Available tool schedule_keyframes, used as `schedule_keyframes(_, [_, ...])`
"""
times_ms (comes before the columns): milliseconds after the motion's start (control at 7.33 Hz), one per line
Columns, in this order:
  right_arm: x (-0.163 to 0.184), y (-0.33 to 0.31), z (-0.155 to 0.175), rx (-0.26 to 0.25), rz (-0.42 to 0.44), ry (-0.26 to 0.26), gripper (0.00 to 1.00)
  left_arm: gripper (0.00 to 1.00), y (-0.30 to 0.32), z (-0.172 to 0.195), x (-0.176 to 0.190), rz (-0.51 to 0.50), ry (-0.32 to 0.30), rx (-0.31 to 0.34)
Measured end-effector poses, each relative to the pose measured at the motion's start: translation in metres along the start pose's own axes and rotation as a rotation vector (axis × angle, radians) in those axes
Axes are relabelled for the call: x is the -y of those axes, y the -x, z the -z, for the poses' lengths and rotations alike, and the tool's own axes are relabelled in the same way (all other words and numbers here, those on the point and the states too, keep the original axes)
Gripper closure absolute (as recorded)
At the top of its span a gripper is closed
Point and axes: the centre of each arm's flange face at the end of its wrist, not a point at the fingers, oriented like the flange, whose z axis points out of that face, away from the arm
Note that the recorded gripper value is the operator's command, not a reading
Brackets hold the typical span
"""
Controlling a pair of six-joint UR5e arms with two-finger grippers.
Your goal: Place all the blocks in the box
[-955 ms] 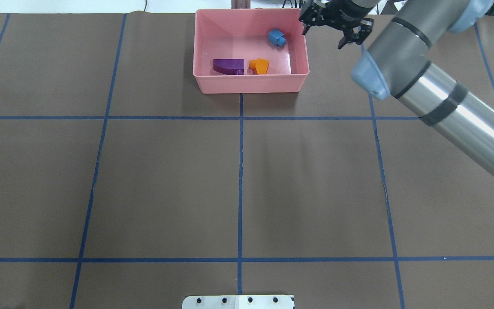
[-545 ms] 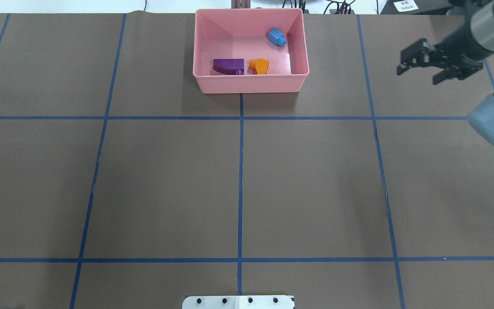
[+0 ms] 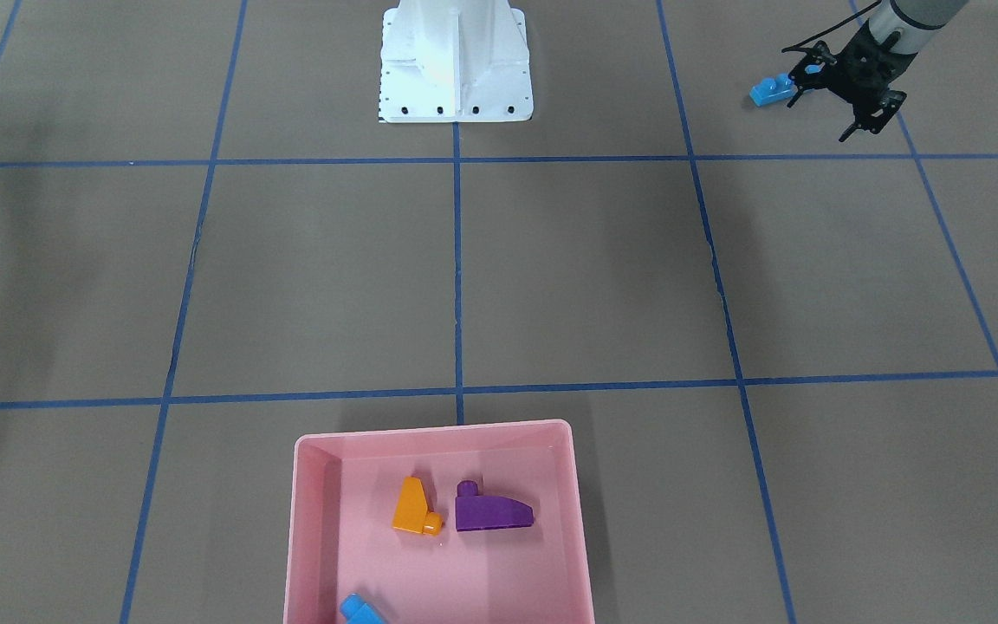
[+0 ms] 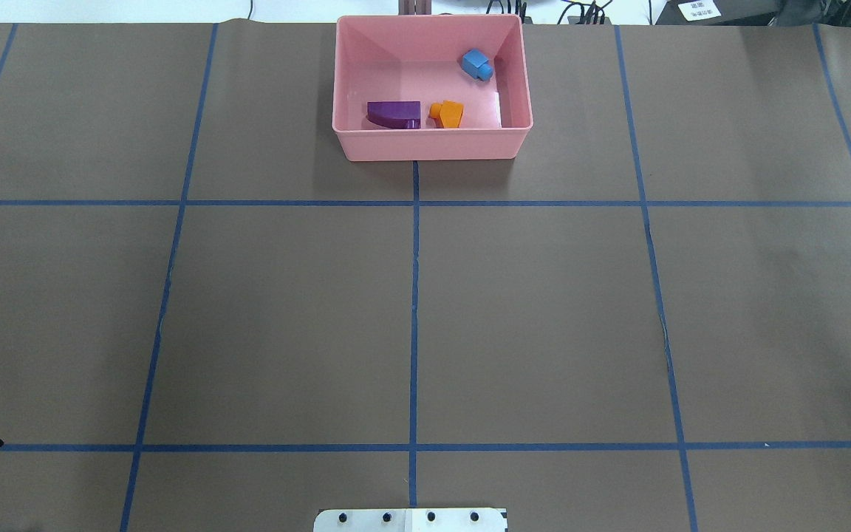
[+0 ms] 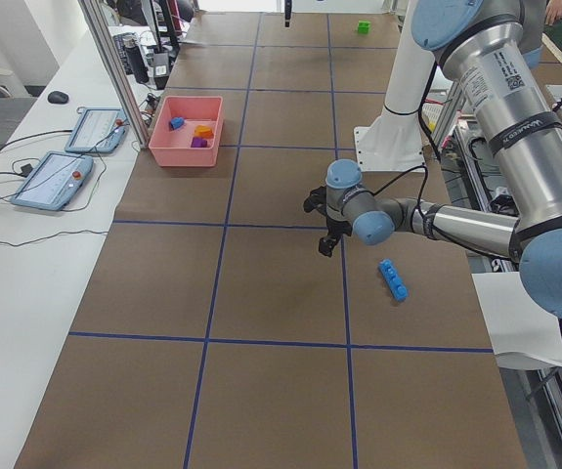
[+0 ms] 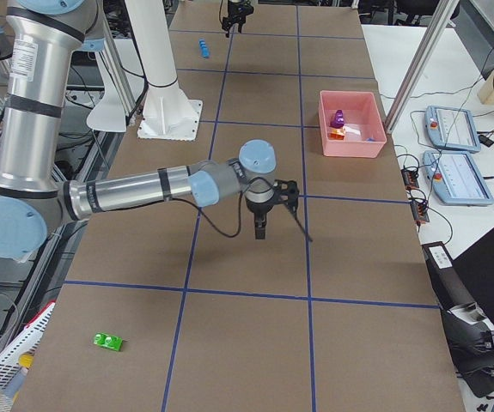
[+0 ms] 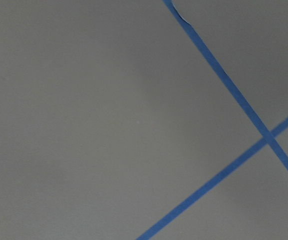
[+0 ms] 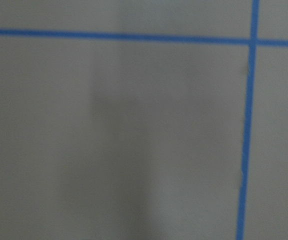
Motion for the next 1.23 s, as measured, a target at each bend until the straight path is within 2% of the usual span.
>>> schedule_keyframes(273, [-0.108, -0.073, -0.030, -0.028, 0.004, 0.054, 0.00, 0.01, -0.006, -0.011, -0.008, -0.031, 0.016, 0.011])
schedule_keyframes(545, [-0.212, -0.136, -0.054, -0.035, -0.006, 0.067, 0.00, 0.01, -0.005, -0.021, -0.027, -0.068, 0.021, -0.004])
schedule_keyframes(682, [-0.248, -0.156, -0.061, -0.039, -0.020, 0.076, 0.00, 0.01, -0.010, -0.026, -0.039, -0.109, 0.019, -0.014])
schedule_keyframes(955, [-0.281, -0.178, -0.069, -0.047, -0.047, 0.092, 0.00, 0.01, -0.030, -0.040, -0.072, -0.221, 0.036, -0.003])
schedule_keyframes(1227, [-0.301, -0.194, -0.077, -0.055, -0.062, 0.112, 0.00, 0.01, -0.056, -0.065, -0.101, -0.277, 0.058, 0.034])
